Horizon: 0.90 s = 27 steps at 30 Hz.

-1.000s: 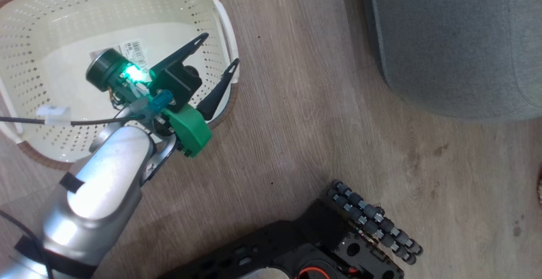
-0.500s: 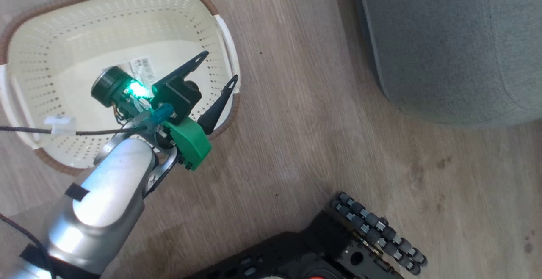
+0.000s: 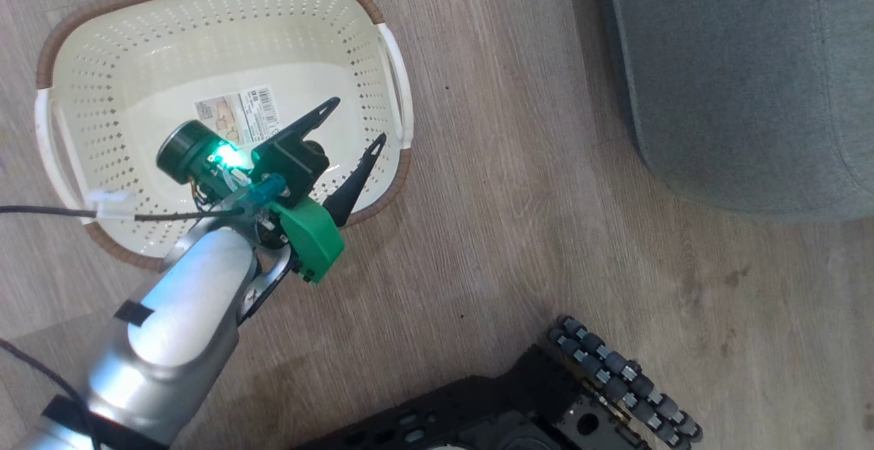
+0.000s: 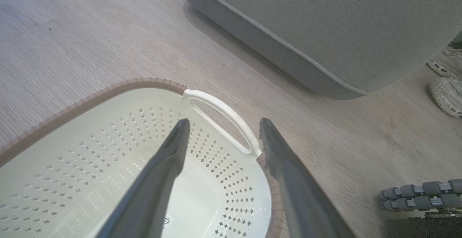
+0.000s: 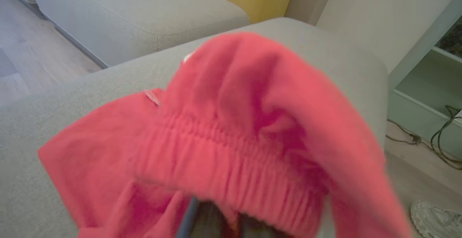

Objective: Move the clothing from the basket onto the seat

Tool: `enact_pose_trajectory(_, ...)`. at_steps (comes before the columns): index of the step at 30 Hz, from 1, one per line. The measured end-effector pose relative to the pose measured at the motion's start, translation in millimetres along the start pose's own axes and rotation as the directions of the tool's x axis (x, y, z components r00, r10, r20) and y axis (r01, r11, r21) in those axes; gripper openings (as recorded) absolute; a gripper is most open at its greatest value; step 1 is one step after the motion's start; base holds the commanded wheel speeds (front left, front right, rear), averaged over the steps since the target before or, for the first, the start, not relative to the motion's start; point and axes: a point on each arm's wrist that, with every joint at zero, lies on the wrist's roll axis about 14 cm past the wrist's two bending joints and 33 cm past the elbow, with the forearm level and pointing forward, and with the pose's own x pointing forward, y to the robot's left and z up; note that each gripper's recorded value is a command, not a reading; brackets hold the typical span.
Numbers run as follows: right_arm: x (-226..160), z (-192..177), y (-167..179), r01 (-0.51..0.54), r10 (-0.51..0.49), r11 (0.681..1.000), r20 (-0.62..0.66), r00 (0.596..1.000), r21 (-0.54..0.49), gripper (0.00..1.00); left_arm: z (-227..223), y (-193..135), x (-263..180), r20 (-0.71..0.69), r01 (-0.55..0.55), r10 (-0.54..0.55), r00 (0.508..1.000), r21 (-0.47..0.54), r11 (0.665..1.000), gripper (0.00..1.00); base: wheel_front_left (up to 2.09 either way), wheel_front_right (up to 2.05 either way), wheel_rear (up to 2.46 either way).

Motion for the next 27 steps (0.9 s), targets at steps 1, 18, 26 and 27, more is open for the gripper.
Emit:
enact_pose_trajectory(1, -1, -7, 3, -0.007, 0.007, 1.000, -0.025, 1.000, 0.002, 0.00, 0, 0, 0, -0.001, 0.000, 0.000, 1.000, 0.001, 1.000, 1.00, 0.00, 0.00, 0.00)
enact_pose_trajectory(18, -32, -14, 13, -0.141, 0.140, 0.990, -0.015, 0.990, -0.032, 1.00, 39, -27, -1, 0.069, 0.026, -0.027, 0.997, 0.025, 0.999, 1.00, 0.00, 0.00, 0.00)
enact_pose_trajectory(26, -57, -13, 1, -0.199, 0.201, 0.978, 0.040, 0.979, -0.056, 1.00, 64, -41, -7, 0.102, 0.017, -0.022, 0.994, 0.049, 0.999, 1.00, 0.00, 0.00, 0.00)
enact_pose_trajectory(27, -61, -13, 2, -0.211, 0.213, 0.976, 0.046, 0.976, -0.059, 1.00, 67, -42, -8, 0.108, 0.013, -0.019, 0.994, 0.053, 0.999, 1.00, 0.00, 0.00, 0.00)
